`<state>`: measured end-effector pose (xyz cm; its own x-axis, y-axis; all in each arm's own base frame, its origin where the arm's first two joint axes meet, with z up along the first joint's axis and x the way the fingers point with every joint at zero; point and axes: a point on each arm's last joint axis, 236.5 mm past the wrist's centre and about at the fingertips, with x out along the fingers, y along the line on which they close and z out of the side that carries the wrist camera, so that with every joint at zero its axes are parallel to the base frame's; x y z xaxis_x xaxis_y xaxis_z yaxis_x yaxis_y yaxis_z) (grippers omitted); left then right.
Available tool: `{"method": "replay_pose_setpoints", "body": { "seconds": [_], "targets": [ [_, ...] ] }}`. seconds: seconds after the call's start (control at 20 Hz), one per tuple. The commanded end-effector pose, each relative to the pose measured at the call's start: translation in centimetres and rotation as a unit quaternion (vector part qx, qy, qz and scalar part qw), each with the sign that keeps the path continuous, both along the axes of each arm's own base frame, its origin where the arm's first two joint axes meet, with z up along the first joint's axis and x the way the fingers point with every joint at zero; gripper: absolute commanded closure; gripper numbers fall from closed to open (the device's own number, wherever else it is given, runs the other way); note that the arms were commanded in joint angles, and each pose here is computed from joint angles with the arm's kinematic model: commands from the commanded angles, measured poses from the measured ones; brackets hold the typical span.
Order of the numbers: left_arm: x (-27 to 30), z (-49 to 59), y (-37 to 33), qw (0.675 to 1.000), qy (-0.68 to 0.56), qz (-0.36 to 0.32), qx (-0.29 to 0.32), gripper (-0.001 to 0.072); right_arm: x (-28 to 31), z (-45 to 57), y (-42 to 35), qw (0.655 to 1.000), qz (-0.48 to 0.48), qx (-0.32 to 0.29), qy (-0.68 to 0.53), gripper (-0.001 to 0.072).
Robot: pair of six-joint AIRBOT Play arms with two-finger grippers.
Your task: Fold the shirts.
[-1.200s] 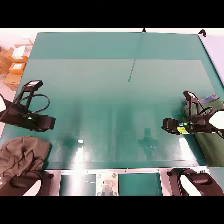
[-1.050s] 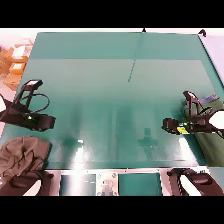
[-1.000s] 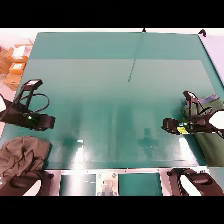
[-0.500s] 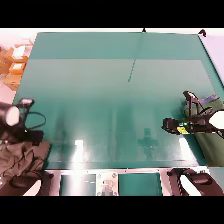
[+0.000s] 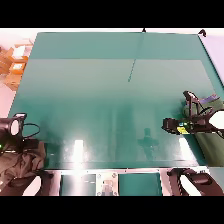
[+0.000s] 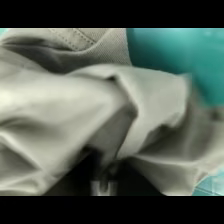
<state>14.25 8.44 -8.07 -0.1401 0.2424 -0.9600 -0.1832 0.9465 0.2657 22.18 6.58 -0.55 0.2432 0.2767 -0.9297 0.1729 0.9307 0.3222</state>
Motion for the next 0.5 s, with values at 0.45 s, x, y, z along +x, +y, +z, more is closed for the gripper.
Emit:
{"method": "replay_pose_setpoints", "body": {
  "seconds": [0.45],
  "targets": [
    [14.5, 20.1, -17.9, 0.921, -0.274, -0.149, -0.232, 0.0686, 0.0, 0.0, 0.0, 1.0, 0.0, 0.0, 0.0, 0.0694]
  ]
}}
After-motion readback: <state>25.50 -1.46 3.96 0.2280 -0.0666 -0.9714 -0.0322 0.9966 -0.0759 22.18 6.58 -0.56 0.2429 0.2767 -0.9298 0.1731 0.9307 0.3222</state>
